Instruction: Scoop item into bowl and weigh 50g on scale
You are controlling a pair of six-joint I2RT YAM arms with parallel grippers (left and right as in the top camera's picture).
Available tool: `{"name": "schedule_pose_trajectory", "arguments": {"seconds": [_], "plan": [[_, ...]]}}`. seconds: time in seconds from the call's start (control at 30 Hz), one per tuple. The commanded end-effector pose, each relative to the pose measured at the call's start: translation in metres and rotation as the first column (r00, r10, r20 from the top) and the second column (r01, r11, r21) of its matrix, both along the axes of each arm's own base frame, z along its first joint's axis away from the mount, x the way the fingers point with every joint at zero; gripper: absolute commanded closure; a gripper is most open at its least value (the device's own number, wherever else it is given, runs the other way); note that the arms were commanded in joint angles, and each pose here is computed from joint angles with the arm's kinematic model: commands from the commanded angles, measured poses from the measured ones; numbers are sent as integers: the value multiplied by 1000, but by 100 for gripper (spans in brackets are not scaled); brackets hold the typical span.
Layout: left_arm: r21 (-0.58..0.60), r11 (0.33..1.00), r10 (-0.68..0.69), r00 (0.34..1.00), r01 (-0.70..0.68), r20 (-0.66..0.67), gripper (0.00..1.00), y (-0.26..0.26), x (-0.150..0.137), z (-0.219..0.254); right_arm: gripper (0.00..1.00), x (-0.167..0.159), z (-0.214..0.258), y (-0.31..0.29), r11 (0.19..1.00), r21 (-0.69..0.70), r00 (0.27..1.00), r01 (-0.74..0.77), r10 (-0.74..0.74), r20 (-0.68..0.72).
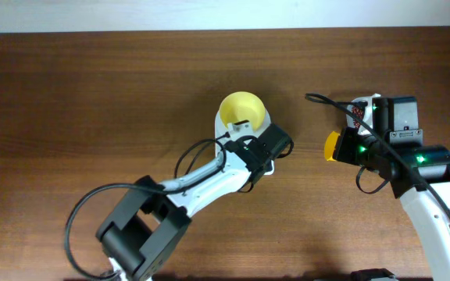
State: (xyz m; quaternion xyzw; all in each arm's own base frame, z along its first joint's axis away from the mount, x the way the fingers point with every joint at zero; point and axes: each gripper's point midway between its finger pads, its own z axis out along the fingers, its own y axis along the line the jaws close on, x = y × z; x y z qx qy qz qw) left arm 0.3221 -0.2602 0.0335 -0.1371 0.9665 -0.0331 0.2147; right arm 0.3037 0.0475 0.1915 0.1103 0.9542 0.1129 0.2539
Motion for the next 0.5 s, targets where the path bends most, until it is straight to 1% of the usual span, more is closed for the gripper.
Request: {"name": "schedule_pose_trajectory", "arguments": {"seconds": [0.0,0.3,0.47], "plan": [[22,999,40,999,-40,4,100,5,0,-8,96,4,7,-1,1000,-19,1000,-4,4,24],[-1,999,40,999,-40,24,100,-1,5,-8,96,4,7,-1,1000,-20,1000,-4,4,24],[8,999,37,999,-37,11,100,-3,5,-22,96,5,7,-1,1000,-19,1000,-4,4,27]]}}
